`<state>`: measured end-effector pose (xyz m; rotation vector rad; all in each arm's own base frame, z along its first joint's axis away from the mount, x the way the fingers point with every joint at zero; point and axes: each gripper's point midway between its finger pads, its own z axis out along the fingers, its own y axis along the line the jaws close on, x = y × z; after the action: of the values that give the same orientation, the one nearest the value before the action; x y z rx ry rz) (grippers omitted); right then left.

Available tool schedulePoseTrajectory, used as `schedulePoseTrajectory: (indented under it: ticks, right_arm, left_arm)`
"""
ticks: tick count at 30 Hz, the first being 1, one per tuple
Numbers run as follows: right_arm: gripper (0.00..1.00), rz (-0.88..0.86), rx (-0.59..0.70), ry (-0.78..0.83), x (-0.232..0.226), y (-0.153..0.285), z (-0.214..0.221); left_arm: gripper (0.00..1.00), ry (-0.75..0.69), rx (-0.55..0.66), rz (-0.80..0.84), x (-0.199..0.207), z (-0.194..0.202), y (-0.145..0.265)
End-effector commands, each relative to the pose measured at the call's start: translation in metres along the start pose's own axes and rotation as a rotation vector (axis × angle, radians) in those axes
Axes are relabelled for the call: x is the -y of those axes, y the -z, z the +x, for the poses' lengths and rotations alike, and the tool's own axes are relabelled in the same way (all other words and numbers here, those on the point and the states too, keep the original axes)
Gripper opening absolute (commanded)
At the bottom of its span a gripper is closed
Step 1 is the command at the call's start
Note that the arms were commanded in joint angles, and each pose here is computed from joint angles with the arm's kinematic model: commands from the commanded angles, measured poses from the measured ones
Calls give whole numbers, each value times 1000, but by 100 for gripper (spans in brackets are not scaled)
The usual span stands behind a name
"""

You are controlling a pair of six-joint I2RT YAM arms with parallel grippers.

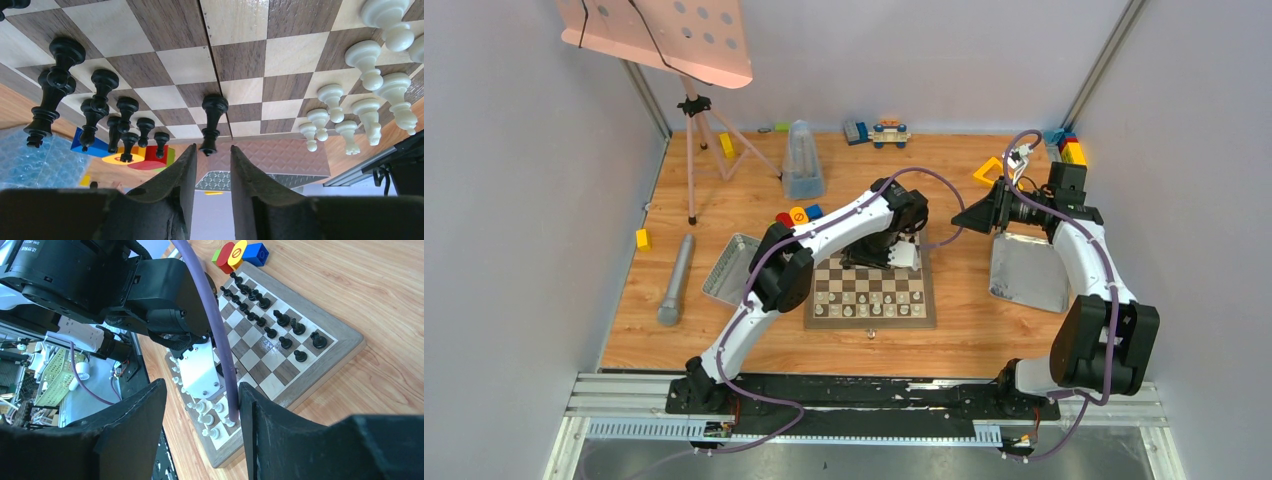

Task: Set up the chess pieces on the board
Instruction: Place the chess piece on the chessboard.

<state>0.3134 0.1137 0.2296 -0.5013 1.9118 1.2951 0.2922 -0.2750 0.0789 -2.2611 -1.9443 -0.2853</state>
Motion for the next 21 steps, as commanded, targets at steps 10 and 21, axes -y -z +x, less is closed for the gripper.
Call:
schedulePoseTrajectory:
  ticks: [10,21]
  right_arm:
    - [55,-4,21,80,-13,5,-12]
    - [61,81,-25,224,-28,-20,-25]
  left_arm:
    - [51,84,153,-119,-5,15,58]
    - [60,559,483,-251,-18,122,93]
